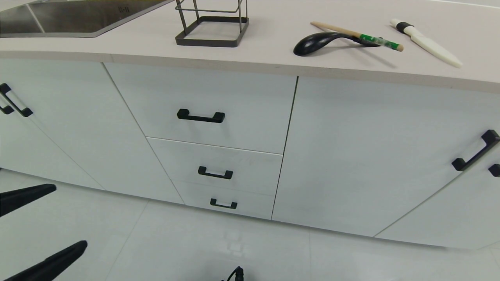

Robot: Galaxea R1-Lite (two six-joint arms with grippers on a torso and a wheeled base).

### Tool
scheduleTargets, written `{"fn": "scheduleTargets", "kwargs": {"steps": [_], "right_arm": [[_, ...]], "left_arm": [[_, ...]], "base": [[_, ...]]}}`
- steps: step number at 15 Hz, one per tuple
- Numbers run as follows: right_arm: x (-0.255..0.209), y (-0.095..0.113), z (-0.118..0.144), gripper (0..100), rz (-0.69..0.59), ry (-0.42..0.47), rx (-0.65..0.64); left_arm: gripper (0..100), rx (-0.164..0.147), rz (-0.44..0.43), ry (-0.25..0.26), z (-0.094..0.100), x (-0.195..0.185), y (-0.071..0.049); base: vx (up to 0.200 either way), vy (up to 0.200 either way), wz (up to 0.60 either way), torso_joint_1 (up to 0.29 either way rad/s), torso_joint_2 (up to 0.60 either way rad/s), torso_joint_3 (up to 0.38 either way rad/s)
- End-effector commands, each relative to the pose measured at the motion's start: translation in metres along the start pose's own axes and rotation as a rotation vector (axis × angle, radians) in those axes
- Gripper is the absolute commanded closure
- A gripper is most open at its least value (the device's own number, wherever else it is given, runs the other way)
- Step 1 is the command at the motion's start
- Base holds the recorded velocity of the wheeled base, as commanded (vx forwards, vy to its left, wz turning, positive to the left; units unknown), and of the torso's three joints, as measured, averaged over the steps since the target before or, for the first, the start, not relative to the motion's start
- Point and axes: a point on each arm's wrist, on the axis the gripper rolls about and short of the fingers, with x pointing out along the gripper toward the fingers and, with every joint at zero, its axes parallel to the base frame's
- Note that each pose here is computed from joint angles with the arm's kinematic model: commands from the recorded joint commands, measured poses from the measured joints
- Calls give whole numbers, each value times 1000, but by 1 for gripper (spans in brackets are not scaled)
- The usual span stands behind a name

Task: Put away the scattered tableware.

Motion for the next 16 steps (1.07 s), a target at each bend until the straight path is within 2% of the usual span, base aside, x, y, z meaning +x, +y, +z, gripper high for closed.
{"fn": "scheduleTargets", "kwargs": {"steps": [1,2,3,5,6,7,9,13,14,16], "right_arm": [[0,0,0,100,0,1,0],[0,0,0,100,0,2,0],[0,0,0,100,0,2,0],[0,0,0,100,0,2,0],[0,0,0,100,0,2,0],[0,0,0,100,0,2,0],[0,0,0,100,0,1,0],[0,0,0,100,0,2,0],[0,0,0,100,0,1,0],[0,0,0,100,0,2,0]], "left_arm": [[0,43,-135,154,-8,43,0],[0,73,-144,180,-8,49,-3],[0,155,-156,227,-10,63,-7],[0,239,-167,275,-16,73,-6],[0,246,-169,276,-16,74,-6],[0,296,-175,304,-18,82,-5],[0,355,-185,345,-20,94,-3],[0,573,-237,412,-33,124,2],[0,605,-251,424,-35,128,2],[0,671,-271,410,-28,145,6]], "base": [[0,0,0,0,0,0],[0,0,0,0,0,0],[0,0,0,0,0,0],[0,0,0,0,0,0],[0,0,0,0,0,0],[0,0,0,0,0,0],[0,0,0,0,0,0],[0,0,0,0,0,0],[0,0,0,0,0,0],[0,0,0,0,0,0]]}}
